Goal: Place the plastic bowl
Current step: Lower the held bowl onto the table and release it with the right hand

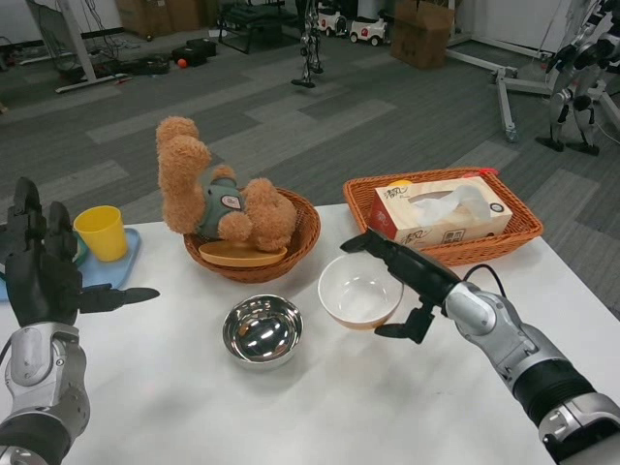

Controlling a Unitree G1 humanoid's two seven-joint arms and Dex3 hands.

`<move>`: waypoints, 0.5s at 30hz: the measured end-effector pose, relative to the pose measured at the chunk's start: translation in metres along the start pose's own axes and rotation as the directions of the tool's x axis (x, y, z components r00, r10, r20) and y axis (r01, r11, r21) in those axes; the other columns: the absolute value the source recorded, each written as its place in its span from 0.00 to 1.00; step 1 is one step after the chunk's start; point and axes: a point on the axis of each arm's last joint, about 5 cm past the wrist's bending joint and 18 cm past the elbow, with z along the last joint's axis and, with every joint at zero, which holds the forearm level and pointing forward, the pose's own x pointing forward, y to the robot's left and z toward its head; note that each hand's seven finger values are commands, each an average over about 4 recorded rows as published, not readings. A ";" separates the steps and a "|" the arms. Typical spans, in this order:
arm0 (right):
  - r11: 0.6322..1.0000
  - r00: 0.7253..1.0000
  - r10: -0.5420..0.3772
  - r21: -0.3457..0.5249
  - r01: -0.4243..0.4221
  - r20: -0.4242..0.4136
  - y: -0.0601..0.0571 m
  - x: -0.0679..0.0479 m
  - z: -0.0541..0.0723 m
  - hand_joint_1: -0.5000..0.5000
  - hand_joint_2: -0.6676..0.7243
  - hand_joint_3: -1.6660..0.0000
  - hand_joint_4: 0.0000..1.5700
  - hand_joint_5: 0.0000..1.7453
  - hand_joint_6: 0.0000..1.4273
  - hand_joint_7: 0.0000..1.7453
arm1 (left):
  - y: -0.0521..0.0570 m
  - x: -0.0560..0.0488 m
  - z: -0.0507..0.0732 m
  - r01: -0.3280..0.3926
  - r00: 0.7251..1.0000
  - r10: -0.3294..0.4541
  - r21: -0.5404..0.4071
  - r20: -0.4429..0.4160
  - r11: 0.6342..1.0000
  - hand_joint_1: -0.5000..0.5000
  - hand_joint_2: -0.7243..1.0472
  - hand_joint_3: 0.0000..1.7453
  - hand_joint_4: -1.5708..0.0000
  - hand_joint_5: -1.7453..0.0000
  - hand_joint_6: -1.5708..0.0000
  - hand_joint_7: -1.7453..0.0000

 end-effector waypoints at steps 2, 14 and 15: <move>1.000 1.000 -0.008 0.005 0.008 -0.015 0.000 -0.003 -0.003 0.12 0.09 0.14 0.31 0.94 0.10 1.00 | 0.000 0.000 0.000 0.000 1.000 0.000 0.000 0.000 1.000 0.00 0.35 0.00 1.00 1.00 1.00 1.00; 1.000 0.991 -0.001 0.020 0.004 -0.134 0.012 -0.027 -0.022 0.12 0.08 0.14 0.21 0.96 0.08 1.00 | -0.001 0.002 0.001 0.002 1.000 -0.002 -0.001 0.004 1.000 0.00 0.35 0.00 1.00 1.00 1.00 1.00; 1.000 0.990 0.007 0.020 -0.004 -0.142 0.013 -0.028 -0.023 0.12 0.07 0.14 0.18 0.96 0.06 1.00 | -0.001 0.002 0.001 0.002 1.000 -0.002 -0.001 0.005 1.000 0.00 0.35 0.00 1.00 1.00 1.00 1.00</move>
